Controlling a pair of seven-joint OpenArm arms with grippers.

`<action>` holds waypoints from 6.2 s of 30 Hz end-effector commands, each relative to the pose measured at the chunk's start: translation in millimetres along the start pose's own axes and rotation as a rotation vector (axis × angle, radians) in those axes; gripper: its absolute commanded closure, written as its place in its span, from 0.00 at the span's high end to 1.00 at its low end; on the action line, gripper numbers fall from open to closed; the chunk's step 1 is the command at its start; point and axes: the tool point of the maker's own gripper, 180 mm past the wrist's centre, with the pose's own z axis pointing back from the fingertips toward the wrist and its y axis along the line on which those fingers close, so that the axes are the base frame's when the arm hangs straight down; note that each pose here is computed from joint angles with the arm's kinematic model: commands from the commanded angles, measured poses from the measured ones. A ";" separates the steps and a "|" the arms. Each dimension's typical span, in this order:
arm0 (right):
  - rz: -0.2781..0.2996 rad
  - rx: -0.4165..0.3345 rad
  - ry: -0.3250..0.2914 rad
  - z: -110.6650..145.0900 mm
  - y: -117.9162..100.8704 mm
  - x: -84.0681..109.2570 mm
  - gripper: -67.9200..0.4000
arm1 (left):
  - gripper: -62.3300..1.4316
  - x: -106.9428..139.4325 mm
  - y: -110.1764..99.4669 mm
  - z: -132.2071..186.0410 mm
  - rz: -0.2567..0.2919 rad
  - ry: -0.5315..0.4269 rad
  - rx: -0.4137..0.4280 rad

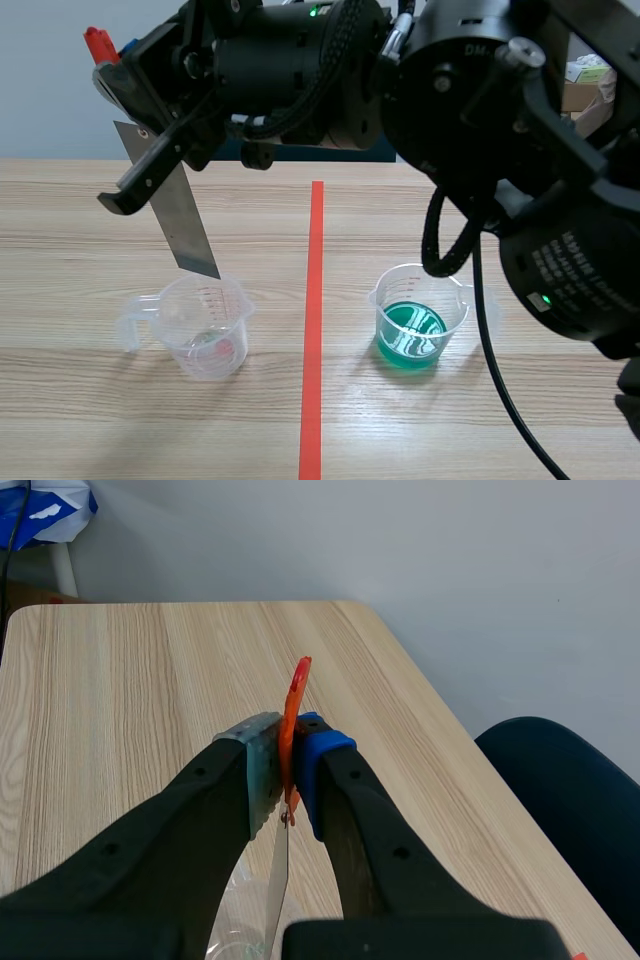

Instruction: Do the redox reaction experiment

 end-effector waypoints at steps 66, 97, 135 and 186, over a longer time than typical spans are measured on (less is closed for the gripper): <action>0.048 -0.163 0.006 144.1 -77.3 -6.7 0.01 | 1.00 7.5 0.1 -1.4 0.001 -0.032 0.000; -0.008 -0.219 0.092 184.3 -77.9 -32.8 0.01 | 1.00 7.6 0.1 -1.4 0.002 -0.032 -0.001; -0.006 -0.219 0.070 184.0 -78.0 -28.9 0.01 | 1.00 7.6 0.1 -1.4 0.002 -0.032 -0.001; -0.006 -0.219 0.070 184.0 -78.0 -28.9 0.01 | 1.00 7.6 0.1 -1.4 0.002 -0.032 -0.001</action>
